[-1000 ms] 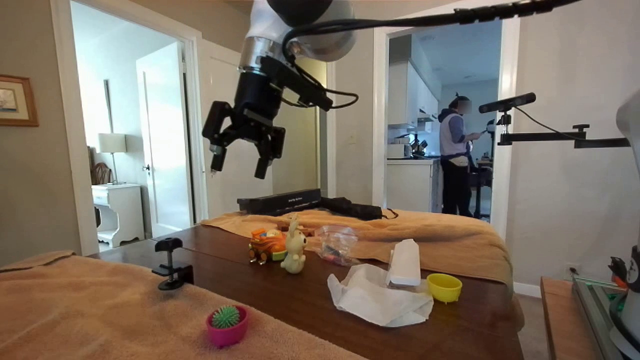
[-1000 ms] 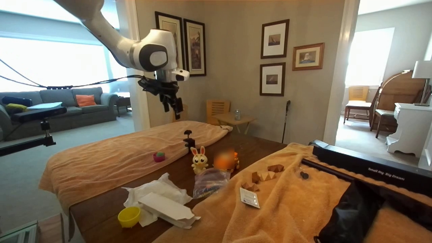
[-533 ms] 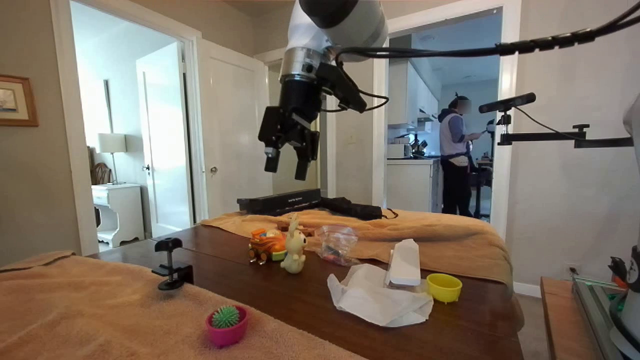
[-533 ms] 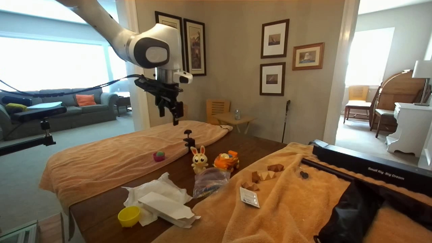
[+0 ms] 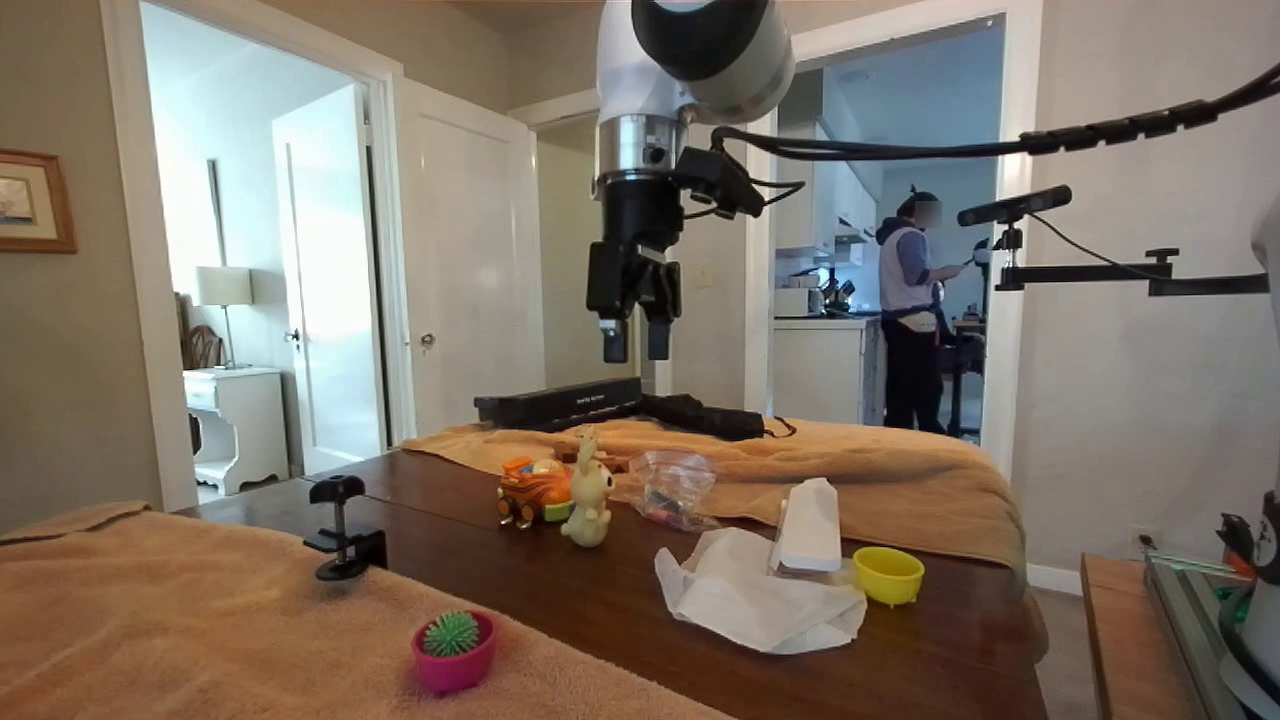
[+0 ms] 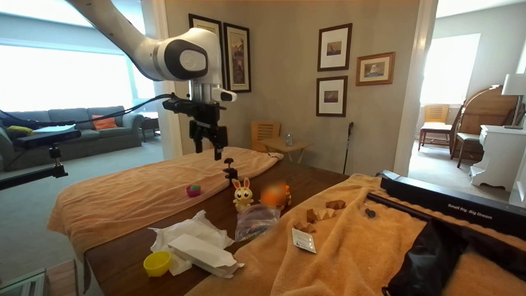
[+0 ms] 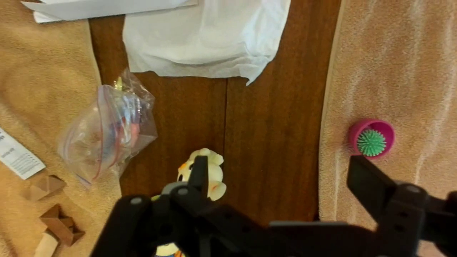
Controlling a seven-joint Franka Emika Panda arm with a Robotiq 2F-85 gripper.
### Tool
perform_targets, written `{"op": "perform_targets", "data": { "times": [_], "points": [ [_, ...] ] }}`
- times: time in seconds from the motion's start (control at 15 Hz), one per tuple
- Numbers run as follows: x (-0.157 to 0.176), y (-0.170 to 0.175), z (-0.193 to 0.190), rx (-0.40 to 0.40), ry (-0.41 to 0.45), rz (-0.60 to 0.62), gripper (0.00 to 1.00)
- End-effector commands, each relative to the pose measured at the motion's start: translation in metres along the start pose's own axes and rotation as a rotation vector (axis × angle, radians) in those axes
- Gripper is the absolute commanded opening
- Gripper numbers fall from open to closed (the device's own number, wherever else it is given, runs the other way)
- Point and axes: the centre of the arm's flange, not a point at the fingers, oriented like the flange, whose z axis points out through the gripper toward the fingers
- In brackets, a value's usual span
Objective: Move the black object to the left
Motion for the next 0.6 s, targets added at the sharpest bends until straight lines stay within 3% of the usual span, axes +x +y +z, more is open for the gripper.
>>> {"op": "perform_targets", "data": {
  "times": [0.0, 0.27, 0.33, 0.53],
  "points": [
    [-0.015, 0.004, -0.014, -0.097, -0.001, 0.017, 1.00],
    [-0.016, 0.009, -0.019, -0.162, 0.005, 0.032, 1.00],
    [-0.005, 0.008, -0.012, -0.108, 0.005, 0.015, 1.00],
    [-0.005, 0.008, -0.011, -0.112, 0.002, 0.016, 1.00]
  ]
}}
